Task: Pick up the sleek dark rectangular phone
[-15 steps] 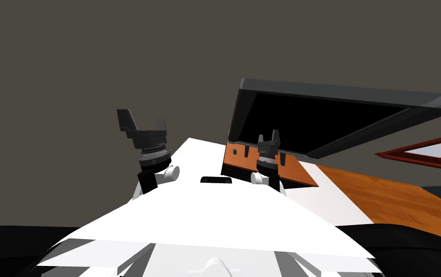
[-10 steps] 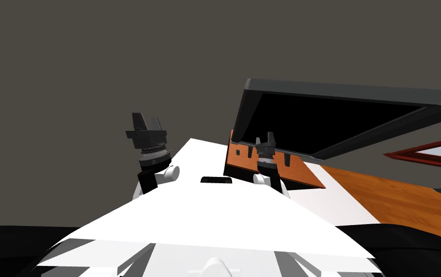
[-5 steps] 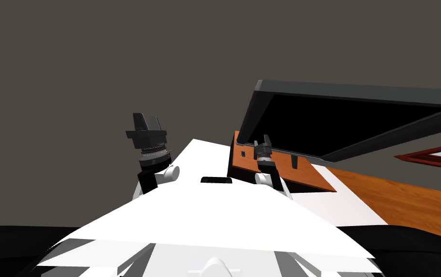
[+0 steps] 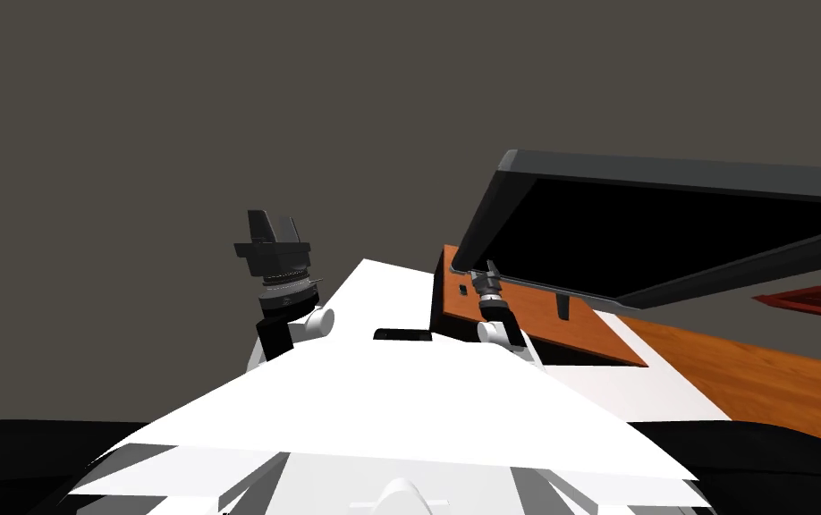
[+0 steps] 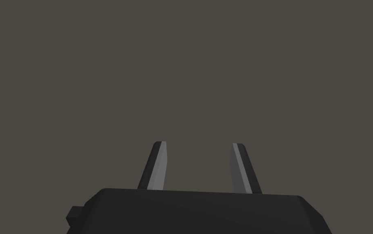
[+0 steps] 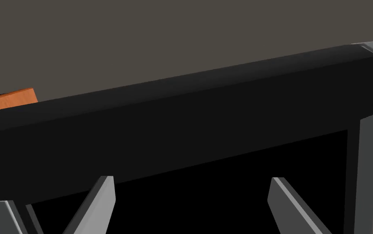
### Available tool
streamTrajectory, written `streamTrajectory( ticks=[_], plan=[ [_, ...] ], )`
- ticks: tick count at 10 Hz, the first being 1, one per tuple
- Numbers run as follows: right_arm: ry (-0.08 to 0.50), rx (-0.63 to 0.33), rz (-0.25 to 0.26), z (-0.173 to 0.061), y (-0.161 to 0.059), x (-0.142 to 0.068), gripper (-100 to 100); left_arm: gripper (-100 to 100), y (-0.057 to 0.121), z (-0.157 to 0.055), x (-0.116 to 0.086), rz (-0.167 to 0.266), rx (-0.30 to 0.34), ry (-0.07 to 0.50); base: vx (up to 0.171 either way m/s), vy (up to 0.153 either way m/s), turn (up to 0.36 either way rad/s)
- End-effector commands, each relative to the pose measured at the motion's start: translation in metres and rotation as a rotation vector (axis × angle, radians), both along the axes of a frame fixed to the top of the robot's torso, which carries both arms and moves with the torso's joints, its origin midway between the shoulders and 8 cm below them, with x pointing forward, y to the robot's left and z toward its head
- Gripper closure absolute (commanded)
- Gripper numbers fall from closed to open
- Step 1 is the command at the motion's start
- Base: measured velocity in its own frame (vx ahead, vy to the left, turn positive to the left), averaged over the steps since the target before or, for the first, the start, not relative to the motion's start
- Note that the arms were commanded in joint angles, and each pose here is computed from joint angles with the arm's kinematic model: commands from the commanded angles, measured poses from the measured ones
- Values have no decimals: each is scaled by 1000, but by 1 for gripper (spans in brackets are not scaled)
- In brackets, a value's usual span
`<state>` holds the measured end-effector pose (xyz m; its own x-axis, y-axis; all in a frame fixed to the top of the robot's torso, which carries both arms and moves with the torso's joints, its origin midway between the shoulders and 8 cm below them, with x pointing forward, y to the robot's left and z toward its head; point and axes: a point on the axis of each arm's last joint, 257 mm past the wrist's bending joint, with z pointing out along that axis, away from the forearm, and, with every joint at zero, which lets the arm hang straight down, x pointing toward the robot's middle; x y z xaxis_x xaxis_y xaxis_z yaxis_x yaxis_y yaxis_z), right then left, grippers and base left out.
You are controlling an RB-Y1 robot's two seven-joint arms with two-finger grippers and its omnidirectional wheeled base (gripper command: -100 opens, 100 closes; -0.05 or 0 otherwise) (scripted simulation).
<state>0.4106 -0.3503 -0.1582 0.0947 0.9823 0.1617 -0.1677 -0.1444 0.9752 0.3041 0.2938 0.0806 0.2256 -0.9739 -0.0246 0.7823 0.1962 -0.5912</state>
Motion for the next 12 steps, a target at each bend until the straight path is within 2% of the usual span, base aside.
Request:
streamTrajectory(
  ticks=[1, 3, 4, 5, 6, 7, 10, 11, 12],
  plan=[
    [39, 28, -7, -11, -10, -1, -100, 0, 0, 0, 0, 0, 0, 0, 69, 118, 3],
    [138, 123, -35, -52, -32, 1, -100, 0, 0, 0, 0, 0, 0, 0, 85, 140, 24],
    [154, 125, -36, -57, -32, 1, -100, 0, 0, 0, 0, 0, 0, 0, 69, 123, -1],
    [205, 178, -54, -78, -43, 0, -100, 0, 0, 0, 0, 0, 0, 0, 57, 100, 24],
    [213, 179, -55, -80, -44, -1, -100, 0, 0, 0, 0, 0, 0, 0, 42, 72, 6],
    [272, 236, -75, -105, -54, -3, -100, 0, 0, 0, 0, 0, 0, 0, 54, 78, 17],
    [373, 351, -118, -147, -74, -11, -100, 0, 0, 0, 0, 0, 0, 0, 82, 89, 20],
    [389, 354, -123, -153, -75, -13, -100, 0, 0, 0, 0, 0, 0, 0, 60, 56, 13],
    [433, 413, -144, -171, -82, -17, -100, 0, 0, 0, 0, 0, 0, 0, 76, 59, 21]
  ],
)
